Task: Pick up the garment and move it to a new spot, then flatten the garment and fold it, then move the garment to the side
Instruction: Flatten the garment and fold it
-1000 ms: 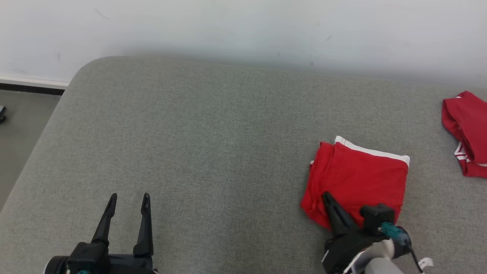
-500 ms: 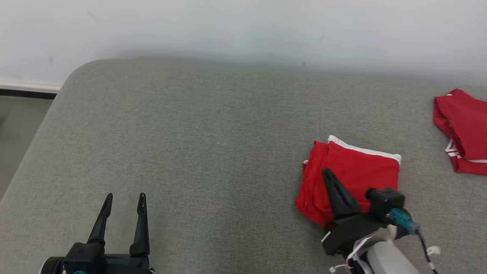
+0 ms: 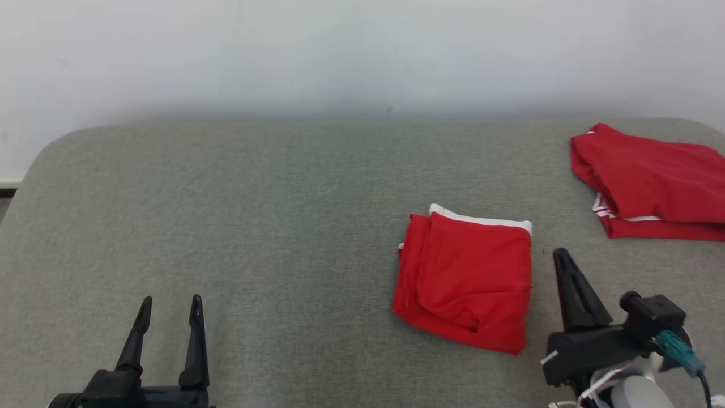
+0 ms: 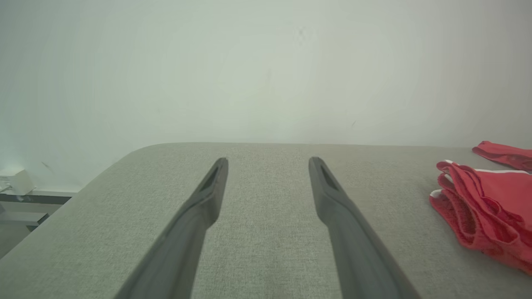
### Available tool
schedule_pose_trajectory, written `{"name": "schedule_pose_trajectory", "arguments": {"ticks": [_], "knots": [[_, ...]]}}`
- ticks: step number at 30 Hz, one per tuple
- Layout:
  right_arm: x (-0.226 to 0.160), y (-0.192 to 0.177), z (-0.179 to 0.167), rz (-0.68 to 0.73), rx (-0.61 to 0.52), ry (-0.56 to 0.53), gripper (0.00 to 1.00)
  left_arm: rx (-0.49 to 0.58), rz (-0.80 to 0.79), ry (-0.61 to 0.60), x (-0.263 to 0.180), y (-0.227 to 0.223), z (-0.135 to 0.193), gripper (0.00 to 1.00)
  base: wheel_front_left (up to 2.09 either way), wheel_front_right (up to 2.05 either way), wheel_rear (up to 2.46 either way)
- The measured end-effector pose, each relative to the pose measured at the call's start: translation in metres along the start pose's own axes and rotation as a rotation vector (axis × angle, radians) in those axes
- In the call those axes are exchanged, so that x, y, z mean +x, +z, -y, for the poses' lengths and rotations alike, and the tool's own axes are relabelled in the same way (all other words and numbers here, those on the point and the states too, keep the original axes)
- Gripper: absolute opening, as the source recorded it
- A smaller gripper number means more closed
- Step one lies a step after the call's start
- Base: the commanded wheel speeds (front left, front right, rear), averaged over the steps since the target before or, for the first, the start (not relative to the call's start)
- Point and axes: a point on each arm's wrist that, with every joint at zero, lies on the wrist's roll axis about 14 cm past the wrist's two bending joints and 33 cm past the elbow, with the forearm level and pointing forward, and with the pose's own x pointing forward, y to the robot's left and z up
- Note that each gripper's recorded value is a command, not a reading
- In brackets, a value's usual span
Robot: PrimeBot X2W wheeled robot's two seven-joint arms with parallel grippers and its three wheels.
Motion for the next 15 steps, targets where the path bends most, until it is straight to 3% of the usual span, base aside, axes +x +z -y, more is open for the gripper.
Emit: {"name": "schedule_pose_trajectory", "arguments": {"ticks": [5,6,8,15], "knots": [[-0.025,0.005,0.025,0.011,-0.013,-0.077,0.03,0.006,0.008,-0.030,0.004,0.003,0.007,1.00,0.00,0.00,0.00],[-0.030,0.004,0.027,0.010,-0.015,-0.087,0.26,0.007,0.007,-0.034,0.003,0.003,0.008,1.00,0.00,0.00,0.00],[-0.039,0.005,0.031,0.014,-0.018,-0.105,1.00,0.012,0.007,-0.041,0.002,0.003,0.009,1.00,0.00,0.00,0.00],[-0.062,0.008,0.037,0.033,-0.015,-0.152,1.00,0.025,0.007,-0.055,-0.005,0.004,0.012,1.00,0.00,0.00,0.00]]}}
